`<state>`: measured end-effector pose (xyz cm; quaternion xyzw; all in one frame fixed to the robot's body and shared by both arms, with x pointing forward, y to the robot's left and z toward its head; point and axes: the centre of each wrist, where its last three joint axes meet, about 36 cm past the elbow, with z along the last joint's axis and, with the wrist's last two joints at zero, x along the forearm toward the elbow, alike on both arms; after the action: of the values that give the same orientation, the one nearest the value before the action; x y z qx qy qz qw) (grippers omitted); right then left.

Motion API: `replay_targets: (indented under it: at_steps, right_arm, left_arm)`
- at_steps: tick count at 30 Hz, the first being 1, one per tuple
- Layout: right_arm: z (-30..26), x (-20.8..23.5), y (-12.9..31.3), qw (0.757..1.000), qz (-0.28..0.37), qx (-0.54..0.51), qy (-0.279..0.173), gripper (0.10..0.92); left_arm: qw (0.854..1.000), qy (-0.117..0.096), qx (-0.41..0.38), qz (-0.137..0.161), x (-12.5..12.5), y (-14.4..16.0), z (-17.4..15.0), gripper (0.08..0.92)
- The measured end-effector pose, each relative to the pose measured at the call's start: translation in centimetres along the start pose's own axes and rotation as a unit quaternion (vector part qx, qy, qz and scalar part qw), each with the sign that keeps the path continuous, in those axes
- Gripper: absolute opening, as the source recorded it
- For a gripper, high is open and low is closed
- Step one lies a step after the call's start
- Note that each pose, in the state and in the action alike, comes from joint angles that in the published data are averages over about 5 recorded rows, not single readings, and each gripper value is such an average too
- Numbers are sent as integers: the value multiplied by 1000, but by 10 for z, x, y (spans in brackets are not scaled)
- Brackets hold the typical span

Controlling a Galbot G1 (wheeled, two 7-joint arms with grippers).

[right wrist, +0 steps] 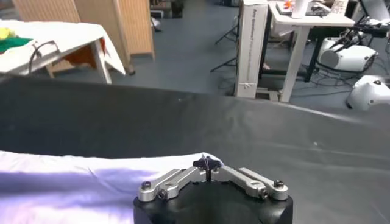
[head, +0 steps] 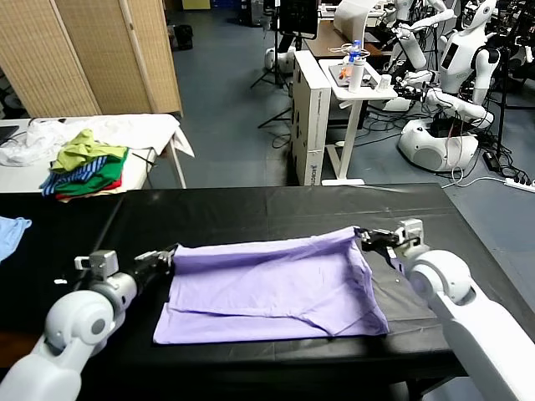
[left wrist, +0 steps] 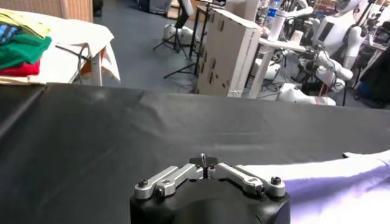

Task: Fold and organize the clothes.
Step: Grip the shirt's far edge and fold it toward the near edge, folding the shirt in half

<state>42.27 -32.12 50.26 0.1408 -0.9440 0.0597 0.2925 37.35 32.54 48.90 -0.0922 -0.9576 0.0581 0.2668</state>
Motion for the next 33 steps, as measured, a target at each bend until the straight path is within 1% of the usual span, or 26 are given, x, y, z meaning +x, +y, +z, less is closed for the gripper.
replay_targets:
  at_steps: [13, 26, 27, 28, 29, 30, 31, 32, 33]
  right_arm:
    - [26, 32, 12, 999, -4, 20, 31, 141]
    - [44, 42, 24, 998, -17, 25, 52, 141]
    - [43, 43, 25, 998, -20, 24, 52, 151]
    - [43, 44, 26, 998, -23, 23, 51, 179]
    - [43, 46, 26, 998, -26, 22, 50, 208]
    - [42, 48, 27, 998, -29, 20, 49, 255]
    - [41, 50, 27, 998, -31, 19, 47, 321]
    - [40, 52, 27, 998, -32, 17, 45, 396]
    - [40, 54, 27, 998, -33, 15, 43, 453]
  left_arm:
    - [999, 37, -6, -25, 25, -2, 29, 147]
    - [997, 71, -6, -37, 35, -9, 58, 147]
    - [997, 74, -6, -38, 36, -10, 59, 147]
    - [996, 76, -5, -39, 37, -10, 60, 153]
    - [996, 78, -5, -40, 38, -11, 60, 176]
    - [996, 78, -5, -41, 40, -12, 60, 200]
    - [996, 78, -4, -42, 41, -13, 60, 243]
    - [996, 78, -4, -43, 43, -14, 60, 305]
    - [996, 78, -3, -44, 45, -14, 60, 360]
